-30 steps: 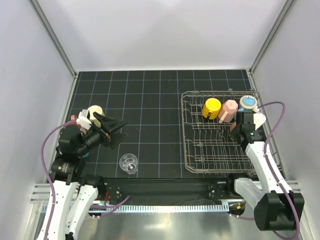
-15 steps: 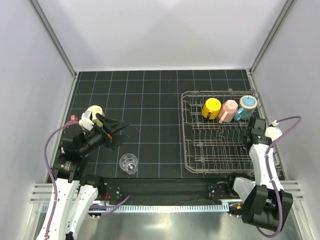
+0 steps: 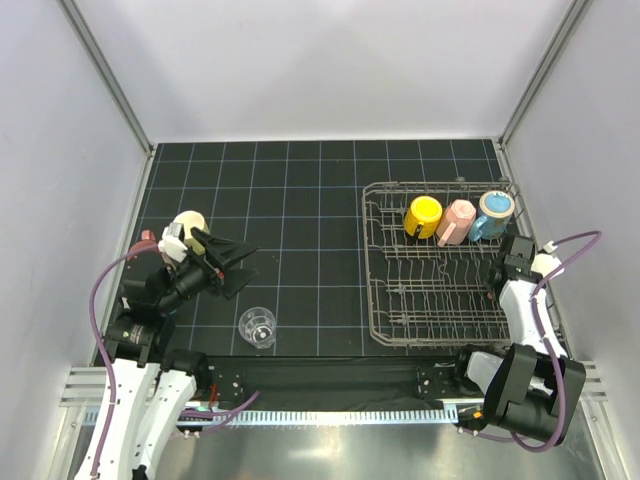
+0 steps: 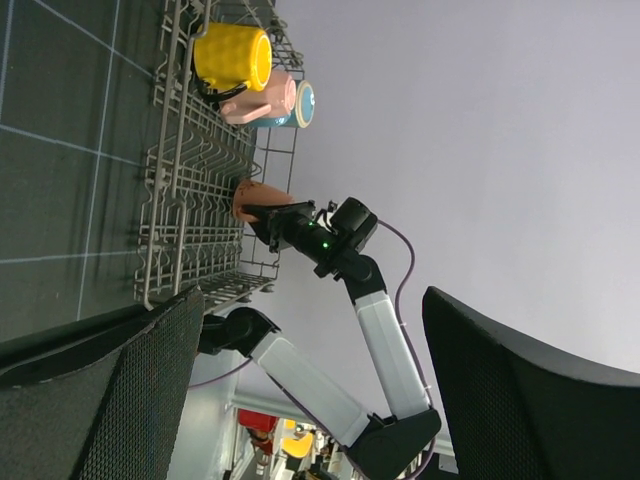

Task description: Load the cups into the dish rack

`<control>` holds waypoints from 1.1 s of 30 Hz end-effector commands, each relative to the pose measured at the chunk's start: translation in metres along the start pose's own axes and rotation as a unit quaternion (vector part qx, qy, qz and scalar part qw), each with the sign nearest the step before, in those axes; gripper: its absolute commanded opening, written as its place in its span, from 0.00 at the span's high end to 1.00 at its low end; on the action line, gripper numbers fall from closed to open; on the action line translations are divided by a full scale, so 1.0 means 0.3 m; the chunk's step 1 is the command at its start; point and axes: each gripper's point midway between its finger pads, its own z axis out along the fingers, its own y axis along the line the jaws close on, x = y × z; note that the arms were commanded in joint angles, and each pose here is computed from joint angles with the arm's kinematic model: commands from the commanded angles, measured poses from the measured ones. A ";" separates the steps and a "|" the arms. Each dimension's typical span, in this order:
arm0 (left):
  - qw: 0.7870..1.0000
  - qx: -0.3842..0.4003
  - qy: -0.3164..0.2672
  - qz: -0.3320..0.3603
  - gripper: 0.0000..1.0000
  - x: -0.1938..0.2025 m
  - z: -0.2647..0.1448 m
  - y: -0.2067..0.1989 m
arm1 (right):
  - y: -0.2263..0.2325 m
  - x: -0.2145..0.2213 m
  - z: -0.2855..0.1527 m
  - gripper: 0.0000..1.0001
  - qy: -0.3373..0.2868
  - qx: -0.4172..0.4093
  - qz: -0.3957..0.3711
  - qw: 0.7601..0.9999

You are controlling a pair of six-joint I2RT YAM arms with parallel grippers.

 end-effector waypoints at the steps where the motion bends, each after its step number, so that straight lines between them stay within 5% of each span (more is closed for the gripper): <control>1: 1.000 0.024 0.008 0.006 0.14 0.006 -0.002 -0.035 | 0.021 -0.062 0.016 0.73 -0.033 -0.001 -0.003 0.999; 5: 0.999 0.029 0.011 0.009 0.13 0.009 -0.004 -0.047 | 0.023 -0.053 0.009 0.52 -0.029 -0.009 -0.006 1.000; 11: 1.000 0.028 0.009 0.006 0.13 0.010 -0.004 -0.032 | 0.031 -0.071 -0.039 0.36 -0.040 -0.034 -0.002 0.999; 19: 0.999 0.020 -0.013 0.038 0.16 -0.005 -0.020 -0.037 | 0.102 -0.101 -0.194 0.33 -0.045 -0.095 -0.011 0.994; 25: 0.983 -0.095 -0.074 0.136 0.16 -0.083 -0.077 -0.012 | 0.216 -0.121 -0.355 0.33 -0.069 -0.155 -0.048 0.984; 28: 0.965 -0.162 -0.096 0.182 0.15 -0.137 -0.100 0.036 | 0.331 -0.061 -0.429 0.35 -0.065 -0.219 -0.113 0.967; 31: 0.945 -0.205 -0.110 0.228 0.23 -0.185 -0.119 0.053 | 0.458 0.064 -0.493 0.36 -0.053 -0.327 -0.200 0.922; 33: 0.937 -0.218 -0.111 0.250 0.26 -0.202 -0.119 0.067 | 0.536 0.205 -0.571 0.35 -0.024 -0.432 -0.265 0.862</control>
